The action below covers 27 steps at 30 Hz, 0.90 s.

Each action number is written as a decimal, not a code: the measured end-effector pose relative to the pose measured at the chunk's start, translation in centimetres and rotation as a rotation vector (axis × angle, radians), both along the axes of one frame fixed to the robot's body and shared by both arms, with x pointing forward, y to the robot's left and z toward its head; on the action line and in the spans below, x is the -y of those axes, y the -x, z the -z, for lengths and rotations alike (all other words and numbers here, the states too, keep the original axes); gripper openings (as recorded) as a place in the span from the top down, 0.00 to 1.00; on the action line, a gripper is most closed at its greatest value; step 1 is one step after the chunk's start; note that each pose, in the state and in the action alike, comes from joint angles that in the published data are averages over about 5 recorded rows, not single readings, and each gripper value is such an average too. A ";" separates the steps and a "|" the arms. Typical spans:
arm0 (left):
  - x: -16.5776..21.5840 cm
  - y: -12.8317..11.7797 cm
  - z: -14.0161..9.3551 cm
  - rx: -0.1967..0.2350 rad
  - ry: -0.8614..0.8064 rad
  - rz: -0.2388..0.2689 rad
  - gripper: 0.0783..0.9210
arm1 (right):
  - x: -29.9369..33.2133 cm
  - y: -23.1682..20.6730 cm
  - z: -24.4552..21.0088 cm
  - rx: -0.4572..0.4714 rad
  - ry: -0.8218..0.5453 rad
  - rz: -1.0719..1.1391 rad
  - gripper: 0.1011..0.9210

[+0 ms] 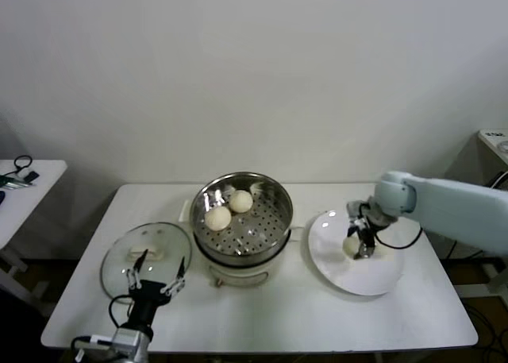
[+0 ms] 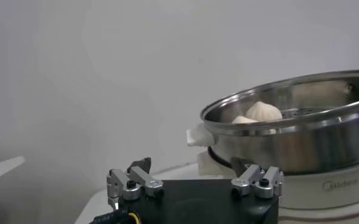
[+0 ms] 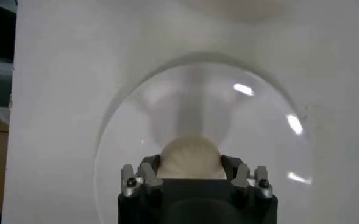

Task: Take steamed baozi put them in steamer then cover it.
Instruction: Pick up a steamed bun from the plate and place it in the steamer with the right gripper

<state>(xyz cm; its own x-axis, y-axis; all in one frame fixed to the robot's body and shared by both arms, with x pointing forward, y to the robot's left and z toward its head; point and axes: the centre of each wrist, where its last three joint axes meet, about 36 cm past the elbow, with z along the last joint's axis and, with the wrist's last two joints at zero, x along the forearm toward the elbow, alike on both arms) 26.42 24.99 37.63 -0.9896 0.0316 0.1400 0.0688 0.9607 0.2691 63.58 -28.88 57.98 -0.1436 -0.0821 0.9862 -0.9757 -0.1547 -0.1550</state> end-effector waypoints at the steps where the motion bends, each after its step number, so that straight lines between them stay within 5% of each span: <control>1: 0.0 0.0 0.0 0.000 0.000 0.000 0.12 | -0.7 -0.4 -1.7 0.013 0.000 -0.029 0.28; 13: -0.2 0.2 -0.8 0.014 -0.006 -0.002 0.12 | -15.5 -0.2 -16.1 0.187 0.018 -0.576 0.29; 27: -0.8 0.0 -1.1 0.017 -0.009 -0.019 0.12 | -27.2 3.9 -11.5 0.202 0.070 -1.089 0.29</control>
